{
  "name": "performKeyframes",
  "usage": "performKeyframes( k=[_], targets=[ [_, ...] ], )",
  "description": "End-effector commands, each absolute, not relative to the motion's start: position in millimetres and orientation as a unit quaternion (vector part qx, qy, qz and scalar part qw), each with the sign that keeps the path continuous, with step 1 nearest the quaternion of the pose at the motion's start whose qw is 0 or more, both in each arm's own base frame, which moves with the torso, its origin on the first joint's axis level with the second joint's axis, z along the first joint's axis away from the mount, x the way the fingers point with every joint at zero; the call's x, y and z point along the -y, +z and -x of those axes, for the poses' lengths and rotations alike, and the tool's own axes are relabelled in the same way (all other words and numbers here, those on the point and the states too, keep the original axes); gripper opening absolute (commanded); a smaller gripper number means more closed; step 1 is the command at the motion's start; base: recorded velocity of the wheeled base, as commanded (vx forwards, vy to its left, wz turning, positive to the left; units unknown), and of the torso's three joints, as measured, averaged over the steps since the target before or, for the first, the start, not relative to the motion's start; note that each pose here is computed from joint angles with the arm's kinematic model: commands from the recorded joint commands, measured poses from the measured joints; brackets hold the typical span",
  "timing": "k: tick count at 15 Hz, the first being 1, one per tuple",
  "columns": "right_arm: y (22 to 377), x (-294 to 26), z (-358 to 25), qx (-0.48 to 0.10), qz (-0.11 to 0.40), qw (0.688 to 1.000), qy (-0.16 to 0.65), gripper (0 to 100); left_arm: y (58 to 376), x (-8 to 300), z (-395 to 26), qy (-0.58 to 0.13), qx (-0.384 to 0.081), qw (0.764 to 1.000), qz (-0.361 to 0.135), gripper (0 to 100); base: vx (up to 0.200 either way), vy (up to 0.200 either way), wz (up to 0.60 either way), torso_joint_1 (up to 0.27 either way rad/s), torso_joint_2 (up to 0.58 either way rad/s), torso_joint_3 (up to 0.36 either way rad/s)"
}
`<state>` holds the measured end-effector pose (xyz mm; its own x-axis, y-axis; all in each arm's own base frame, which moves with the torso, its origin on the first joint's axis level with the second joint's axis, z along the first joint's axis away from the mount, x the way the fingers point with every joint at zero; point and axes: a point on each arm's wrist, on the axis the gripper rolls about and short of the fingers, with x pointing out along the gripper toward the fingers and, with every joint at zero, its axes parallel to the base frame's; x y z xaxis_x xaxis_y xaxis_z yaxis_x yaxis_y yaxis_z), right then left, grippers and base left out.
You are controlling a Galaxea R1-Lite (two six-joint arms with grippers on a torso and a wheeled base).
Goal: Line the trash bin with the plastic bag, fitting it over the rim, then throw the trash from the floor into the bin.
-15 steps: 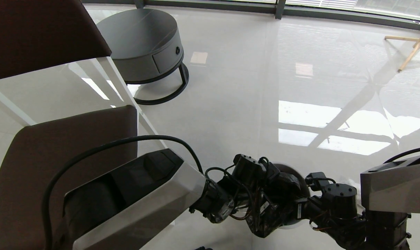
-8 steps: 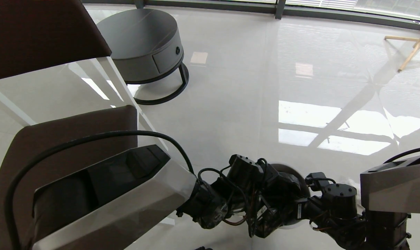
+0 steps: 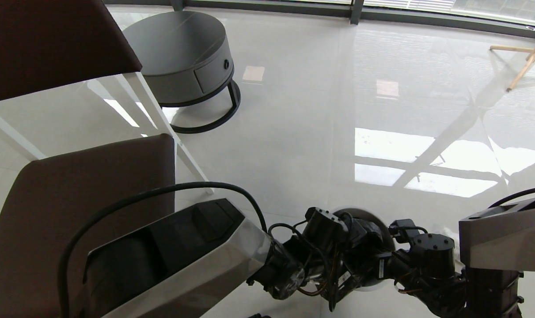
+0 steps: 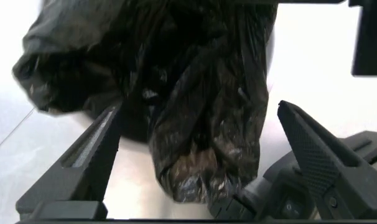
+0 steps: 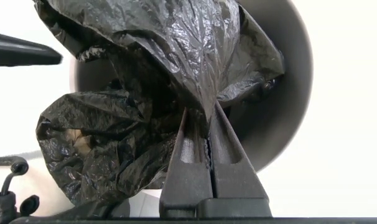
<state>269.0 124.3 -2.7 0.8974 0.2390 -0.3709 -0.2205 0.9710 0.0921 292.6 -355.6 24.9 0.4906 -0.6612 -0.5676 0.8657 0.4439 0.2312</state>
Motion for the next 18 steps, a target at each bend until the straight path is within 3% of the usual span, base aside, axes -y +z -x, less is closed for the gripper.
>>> performKeyframes(
  k=[1,11,12,18],
  targets=[
    [-3,-124,-269,-0.194,-0.024,0.974,0.118,0,14,358,-297,-0.461,-0.208,0.825,-0.254,100,0.0,0.0,0.0,0.0,0.0,0.0],
    [-4,-124,-267,-0.198,-0.023,0.973,0.119,0,-5,363,-322,-0.446,-0.207,0.836,-0.245,100,0.0,0.0,0.0,0.0,0.0,0.0],
    [-4,-124,-267,-0.198,-0.023,0.973,0.119,0,-6,363,-322,-0.446,-0.208,0.835,-0.246,0,0.0,0.0,0.0,0.0,0.0,0.0],
    [-2,-122,-267,-0.195,-0.024,0.974,0.116,0,10,361,-322,-0.444,-0.196,0.841,-0.24,0,0.0,0.0,0.0,0.0,0.0,0.0]
  ],
)
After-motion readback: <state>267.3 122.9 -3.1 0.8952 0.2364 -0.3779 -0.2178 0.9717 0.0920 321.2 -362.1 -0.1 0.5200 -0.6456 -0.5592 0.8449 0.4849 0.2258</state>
